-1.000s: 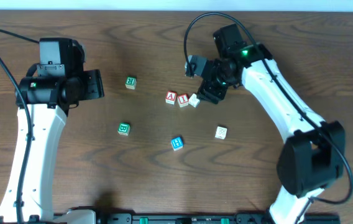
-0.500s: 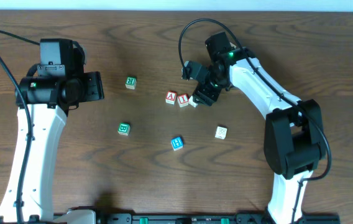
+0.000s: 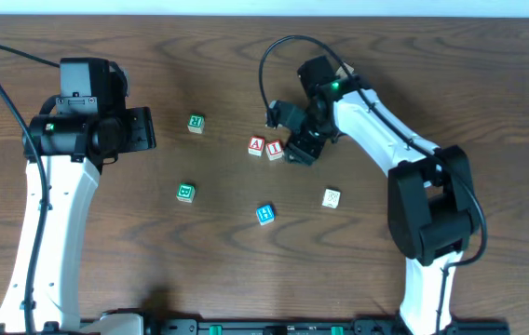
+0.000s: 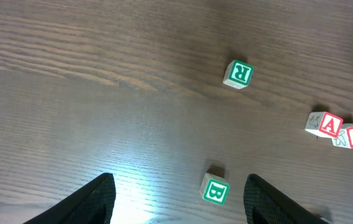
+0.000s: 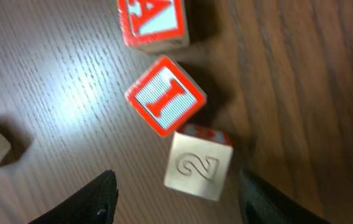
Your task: Spell out Ai2
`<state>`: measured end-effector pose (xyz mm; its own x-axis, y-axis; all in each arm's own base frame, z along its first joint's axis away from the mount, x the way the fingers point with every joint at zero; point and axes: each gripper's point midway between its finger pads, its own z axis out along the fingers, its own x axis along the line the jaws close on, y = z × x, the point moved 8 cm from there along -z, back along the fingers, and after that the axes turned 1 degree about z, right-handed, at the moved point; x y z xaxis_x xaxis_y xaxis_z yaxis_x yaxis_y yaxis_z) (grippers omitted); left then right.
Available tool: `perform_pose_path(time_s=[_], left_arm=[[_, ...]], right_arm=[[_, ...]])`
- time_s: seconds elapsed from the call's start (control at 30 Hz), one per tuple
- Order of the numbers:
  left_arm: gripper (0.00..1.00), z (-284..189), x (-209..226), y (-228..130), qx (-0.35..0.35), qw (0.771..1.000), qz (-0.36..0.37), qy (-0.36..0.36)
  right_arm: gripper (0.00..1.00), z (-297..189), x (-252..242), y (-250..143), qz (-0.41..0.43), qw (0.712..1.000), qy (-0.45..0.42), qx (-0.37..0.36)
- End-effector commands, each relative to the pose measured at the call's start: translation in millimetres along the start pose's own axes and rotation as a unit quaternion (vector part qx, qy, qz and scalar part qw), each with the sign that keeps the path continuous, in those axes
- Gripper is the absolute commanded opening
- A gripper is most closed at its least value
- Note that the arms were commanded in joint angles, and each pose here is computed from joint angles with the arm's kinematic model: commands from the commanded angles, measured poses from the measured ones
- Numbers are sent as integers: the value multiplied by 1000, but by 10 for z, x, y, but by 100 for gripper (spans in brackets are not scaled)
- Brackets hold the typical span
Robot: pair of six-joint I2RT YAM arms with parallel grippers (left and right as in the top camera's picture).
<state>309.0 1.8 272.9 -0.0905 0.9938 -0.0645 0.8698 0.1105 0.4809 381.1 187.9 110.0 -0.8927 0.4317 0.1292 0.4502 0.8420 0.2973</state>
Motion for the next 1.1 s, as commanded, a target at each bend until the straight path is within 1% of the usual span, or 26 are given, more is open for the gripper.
perform_pose_path(time_s=[0.0, 0.13, 0.27, 0.67, 1.07], left_arm=[[67, 10, 0, -14, 4, 1000, 1, -2], [68, 10, 0, -14, 4, 1000, 1, -2], [68, 10, 0, -14, 4, 1000, 1, -2], [67, 10, -1, -13, 3, 1000, 1, -2], [67, 10, -1, -13, 3, 1000, 1, -2]], right_arm=[[61, 109, 67, -26, 3, 1000, 11, 8], [61, 156, 43, -73, 10, 1000, -11, 25], [61, 156, 24, -63, 10, 1000, -18, 23], [58, 182, -8, -33, 10, 1000, -27, 11], [57, 308, -35, -61, 19, 999, -23, 17]])
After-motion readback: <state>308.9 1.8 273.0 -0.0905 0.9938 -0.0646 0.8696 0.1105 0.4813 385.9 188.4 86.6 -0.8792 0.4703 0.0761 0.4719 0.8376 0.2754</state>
